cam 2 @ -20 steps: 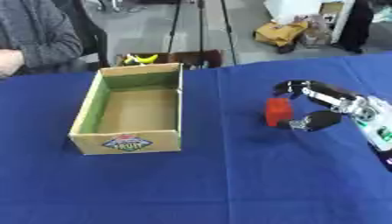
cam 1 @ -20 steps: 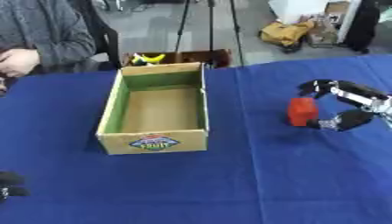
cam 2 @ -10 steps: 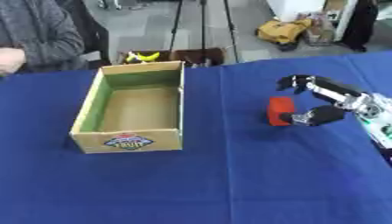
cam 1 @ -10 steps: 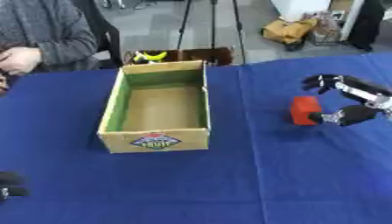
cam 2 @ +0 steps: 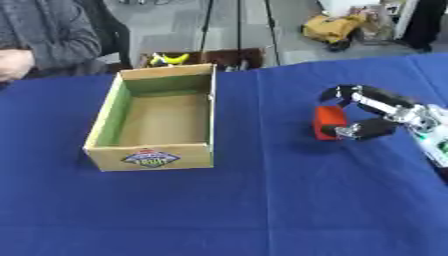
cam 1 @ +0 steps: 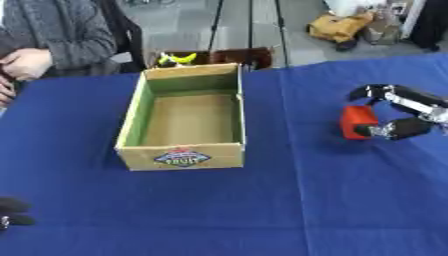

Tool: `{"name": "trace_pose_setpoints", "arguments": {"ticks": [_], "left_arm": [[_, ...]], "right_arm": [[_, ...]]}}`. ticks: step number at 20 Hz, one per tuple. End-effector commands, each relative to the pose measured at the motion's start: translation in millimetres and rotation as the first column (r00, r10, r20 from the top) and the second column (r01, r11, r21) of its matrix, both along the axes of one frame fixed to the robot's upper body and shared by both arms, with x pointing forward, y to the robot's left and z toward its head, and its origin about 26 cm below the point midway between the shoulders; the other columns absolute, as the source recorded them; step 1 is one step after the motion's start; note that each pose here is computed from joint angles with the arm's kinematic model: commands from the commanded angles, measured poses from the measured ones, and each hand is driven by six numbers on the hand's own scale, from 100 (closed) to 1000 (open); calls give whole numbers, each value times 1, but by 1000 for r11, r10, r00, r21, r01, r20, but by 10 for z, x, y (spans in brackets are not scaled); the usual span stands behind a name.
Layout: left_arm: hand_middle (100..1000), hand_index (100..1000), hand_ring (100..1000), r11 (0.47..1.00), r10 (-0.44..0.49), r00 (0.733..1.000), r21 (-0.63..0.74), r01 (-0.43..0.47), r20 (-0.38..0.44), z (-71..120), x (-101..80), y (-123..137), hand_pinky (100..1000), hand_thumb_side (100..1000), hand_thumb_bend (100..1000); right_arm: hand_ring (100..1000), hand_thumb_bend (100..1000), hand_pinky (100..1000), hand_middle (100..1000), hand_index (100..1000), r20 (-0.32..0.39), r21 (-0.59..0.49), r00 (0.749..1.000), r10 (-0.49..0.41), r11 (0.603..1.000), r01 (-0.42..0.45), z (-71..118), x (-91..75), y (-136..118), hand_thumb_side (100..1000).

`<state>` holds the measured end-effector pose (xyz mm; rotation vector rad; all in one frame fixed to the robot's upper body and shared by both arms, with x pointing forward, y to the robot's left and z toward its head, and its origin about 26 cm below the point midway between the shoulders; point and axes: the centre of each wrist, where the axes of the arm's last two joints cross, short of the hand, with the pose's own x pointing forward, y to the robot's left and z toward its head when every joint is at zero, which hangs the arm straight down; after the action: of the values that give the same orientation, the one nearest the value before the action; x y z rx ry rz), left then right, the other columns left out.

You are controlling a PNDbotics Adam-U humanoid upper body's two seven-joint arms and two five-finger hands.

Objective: Pick up objects on the table and place them in the box.

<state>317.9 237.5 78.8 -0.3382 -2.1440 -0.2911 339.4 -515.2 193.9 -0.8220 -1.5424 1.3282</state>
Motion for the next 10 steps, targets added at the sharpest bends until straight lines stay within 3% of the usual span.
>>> {"name": "trace_pose_setpoints", "arguments": {"ticks": [1, 10], "left_arm": [[603, 700, 665, 1000, -10, 1000, 5, 10, 29, 83, 6, 8, 583, 1000, 202], [604, 701, 665, 1000, -14, 999, 3, 13, 30, 84, 8, -2, 584, 1000, 204]], "right_arm": [[1000, 419, 776, 850, 910, 33, -57, 999, -32, 998, 34, 229, -55, -107, 742], [1000, 370, 770, 792, 914, 23, -66, 998, -54, 996, 56, 179, -75, -142, 710]]}}
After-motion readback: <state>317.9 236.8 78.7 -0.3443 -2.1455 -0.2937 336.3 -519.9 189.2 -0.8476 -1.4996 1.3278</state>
